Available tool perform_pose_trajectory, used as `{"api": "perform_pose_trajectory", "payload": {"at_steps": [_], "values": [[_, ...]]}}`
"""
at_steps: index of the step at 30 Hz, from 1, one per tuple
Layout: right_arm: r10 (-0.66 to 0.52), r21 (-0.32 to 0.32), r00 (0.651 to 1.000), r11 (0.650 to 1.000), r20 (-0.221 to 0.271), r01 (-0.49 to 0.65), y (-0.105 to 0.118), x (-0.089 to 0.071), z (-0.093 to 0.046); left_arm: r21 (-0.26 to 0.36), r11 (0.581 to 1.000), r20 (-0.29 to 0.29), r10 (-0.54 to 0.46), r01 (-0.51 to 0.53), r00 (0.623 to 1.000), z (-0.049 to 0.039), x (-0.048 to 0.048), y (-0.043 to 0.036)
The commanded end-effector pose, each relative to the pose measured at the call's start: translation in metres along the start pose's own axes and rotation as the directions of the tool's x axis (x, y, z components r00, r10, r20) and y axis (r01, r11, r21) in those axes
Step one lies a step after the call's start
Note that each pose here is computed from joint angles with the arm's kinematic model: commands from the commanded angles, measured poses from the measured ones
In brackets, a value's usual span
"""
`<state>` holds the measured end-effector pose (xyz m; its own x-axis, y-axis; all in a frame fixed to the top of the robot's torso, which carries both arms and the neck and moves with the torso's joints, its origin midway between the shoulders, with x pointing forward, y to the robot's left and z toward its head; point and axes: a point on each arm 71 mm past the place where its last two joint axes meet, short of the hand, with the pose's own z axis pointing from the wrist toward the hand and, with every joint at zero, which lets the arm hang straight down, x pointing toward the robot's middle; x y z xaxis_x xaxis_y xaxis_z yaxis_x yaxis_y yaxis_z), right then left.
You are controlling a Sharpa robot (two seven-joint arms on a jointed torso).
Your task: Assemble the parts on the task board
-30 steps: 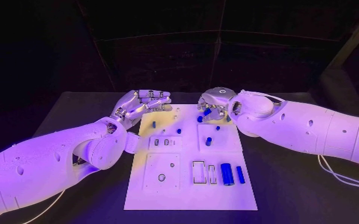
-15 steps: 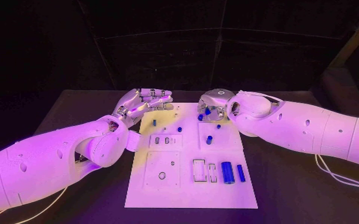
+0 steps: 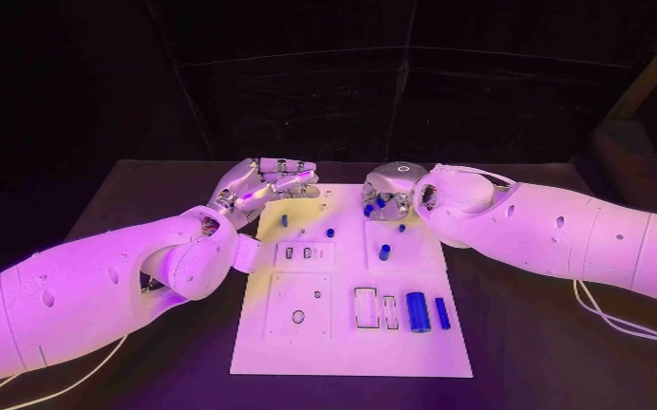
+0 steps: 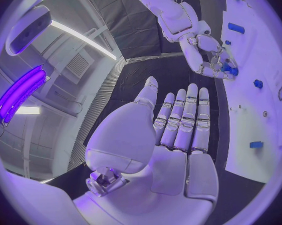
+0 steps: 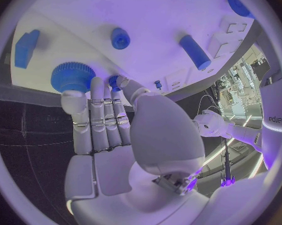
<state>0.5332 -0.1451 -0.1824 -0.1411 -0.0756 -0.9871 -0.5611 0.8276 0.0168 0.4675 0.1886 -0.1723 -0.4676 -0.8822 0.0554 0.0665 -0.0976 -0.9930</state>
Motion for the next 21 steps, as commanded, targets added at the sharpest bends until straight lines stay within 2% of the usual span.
{"api": "perform_pose_trajectory", "payload": {"at_steps": [1,13,16,21], "values": [[0.004,-0.006,1.0,1.0,-0.019,-0.005,0.0004,0.0008,0.0007,-0.01,1.0,-0.018,-0.002,0.002,1.0,0.0008,0.0017,-0.0001],[0.006,-0.004,1.0,1.0,-0.014,-0.007,0.0005,0.0012,0.0021,-0.016,1.0,-0.02,-0.002,0.002,1.0,0.0015,0.0015,0.0006],[0.009,-0.005,1.0,1.0,0.009,-0.009,0.0008,-0.0004,0.002,-0.017,1.0,-0.02,-0.003,0.002,1.0,0.0016,0.0014,0.0007],[0.029,-0.007,0.996,1.0,0.084,-0.029,0.0008,-0.0056,-0.0017,-0.018,1.0,-0.018,-0.001,0.001,1.0,0.0014,0.0001,0.0009]]}}
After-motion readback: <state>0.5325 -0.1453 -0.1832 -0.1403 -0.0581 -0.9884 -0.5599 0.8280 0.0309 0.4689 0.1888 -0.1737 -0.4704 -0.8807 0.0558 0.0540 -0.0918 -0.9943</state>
